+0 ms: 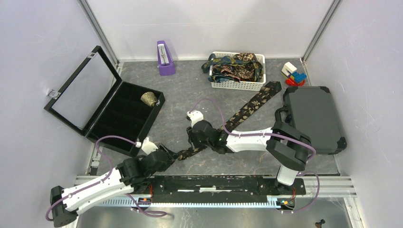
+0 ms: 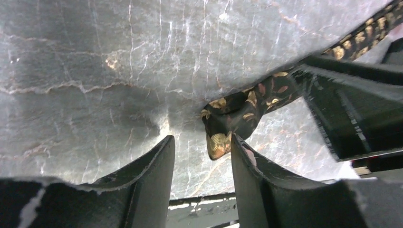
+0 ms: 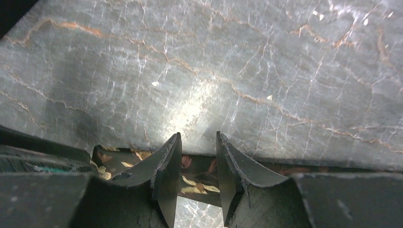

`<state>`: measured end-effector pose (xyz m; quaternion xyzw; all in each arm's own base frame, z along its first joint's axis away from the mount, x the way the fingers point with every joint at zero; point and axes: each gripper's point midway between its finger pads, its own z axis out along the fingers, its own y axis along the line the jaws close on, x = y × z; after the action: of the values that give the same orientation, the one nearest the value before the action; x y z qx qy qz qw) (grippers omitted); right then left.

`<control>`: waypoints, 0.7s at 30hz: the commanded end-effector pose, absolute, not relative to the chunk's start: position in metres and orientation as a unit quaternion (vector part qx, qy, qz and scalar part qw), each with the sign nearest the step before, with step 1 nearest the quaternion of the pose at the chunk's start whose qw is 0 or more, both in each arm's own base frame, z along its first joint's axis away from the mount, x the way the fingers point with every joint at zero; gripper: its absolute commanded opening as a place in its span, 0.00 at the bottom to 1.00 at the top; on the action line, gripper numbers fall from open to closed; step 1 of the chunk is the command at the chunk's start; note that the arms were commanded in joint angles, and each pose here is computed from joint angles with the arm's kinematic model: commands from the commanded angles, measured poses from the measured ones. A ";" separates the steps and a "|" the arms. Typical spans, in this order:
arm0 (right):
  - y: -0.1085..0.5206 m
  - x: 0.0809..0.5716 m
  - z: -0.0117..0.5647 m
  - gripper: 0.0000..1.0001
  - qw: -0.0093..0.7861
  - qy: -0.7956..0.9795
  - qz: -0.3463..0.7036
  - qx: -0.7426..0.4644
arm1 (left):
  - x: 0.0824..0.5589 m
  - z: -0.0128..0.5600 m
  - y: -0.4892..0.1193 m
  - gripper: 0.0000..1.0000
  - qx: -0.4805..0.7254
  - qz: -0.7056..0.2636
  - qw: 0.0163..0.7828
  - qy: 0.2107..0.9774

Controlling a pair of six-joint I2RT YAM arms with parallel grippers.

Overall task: Roll the ties
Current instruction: Roll the tie at the center of the board.

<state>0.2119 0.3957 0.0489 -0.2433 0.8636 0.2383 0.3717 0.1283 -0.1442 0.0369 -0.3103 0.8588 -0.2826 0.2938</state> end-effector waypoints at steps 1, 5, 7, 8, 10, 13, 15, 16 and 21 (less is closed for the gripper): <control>0.403 0.231 0.079 0.39 0.405 0.853 0.228 -0.238 | 0.121 0.055 -0.152 0.52 -0.293 -0.270 0.267 0.877; 0.406 0.233 0.066 0.38 0.377 0.863 0.222 -0.254 | 0.112 0.063 -0.164 0.37 -0.278 -0.272 0.242 0.889; 0.406 0.231 0.061 0.37 0.367 0.865 0.224 -0.258 | 0.111 0.070 -0.168 0.33 -0.271 -0.282 0.243 0.888; 0.406 0.230 0.058 0.37 0.363 0.866 0.225 -0.261 | 0.111 0.074 -0.170 0.32 -0.268 -0.287 0.245 0.887; 0.404 0.231 0.053 0.36 0.358 0.868 0.224 -0.261 | 0.109 0.080 -0.175 0.32 -0.254 -0.290 0.244 0.890; 0.403 0.231 0.049 0.34 0.353 0.869 0.228 -0.261 | 0.105 0.082 -0.187 0.32 -0.223 -0.282 0.229 0.904; 0.403 0.231 0.046 0.33 0.348 0.870 0.230 -0.262 | 0.103 0.075 -0.196 0.31 -0.211 -0.273 0.221 0.912; 0.403 0.231 0.045 0.33 0.346 0.870 0.231 -0.263 | 0.103 0.071 -0.201 0.30 -0.209 -0.275 0.219 0.913; 0.403 0.225 0.039 0.31 0.333 0.871 0.240 -0.270 | 0.115 0.060 -0.227 0.22 -0.209 -0.301 0.235 0.900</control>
<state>0.2274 0.3983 0.0394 -0.2598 0.8762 0.2241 0.3385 0.1039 -0.1997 0.0542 -0.2266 0.9150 -0.2556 0.2148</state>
